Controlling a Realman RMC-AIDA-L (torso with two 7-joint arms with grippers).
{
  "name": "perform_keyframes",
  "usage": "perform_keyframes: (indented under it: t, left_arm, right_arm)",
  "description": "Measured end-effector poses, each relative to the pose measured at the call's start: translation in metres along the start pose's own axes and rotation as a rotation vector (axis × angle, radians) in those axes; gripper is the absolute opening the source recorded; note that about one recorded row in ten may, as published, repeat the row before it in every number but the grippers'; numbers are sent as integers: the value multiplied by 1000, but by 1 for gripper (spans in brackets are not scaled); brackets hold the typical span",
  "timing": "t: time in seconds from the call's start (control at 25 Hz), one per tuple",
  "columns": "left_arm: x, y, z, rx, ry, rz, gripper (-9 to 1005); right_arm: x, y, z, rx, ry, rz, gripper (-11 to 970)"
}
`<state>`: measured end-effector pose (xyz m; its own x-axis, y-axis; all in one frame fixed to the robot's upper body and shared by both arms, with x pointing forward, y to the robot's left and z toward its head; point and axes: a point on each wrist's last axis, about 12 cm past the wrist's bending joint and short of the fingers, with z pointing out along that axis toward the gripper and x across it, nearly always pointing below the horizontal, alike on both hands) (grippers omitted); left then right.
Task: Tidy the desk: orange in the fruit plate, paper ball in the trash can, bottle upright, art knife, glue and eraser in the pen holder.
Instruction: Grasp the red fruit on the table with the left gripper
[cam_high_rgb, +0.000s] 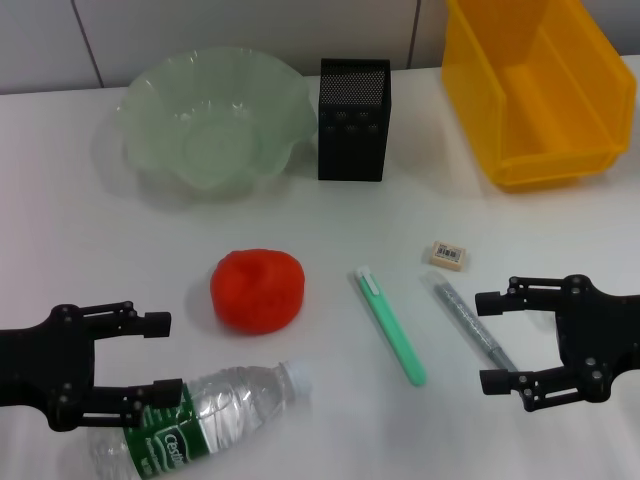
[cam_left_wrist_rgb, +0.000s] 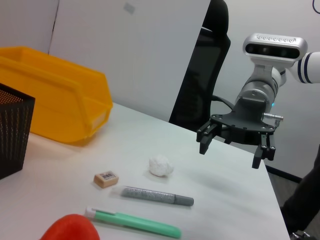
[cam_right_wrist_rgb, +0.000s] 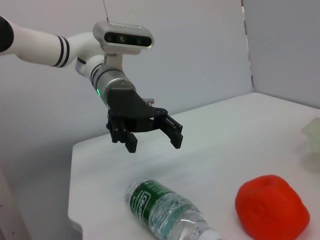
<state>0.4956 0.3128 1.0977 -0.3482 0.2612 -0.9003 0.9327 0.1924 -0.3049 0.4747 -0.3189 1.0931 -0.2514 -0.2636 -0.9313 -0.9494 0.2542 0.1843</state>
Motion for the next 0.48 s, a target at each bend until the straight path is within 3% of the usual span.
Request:
perform_keyframes:
  t: [0.48]
  left_arm:
    - [3,-1,3,5,6,-10,797]
  right_arm:
    - [3,3,1,-3,-7,10,847]
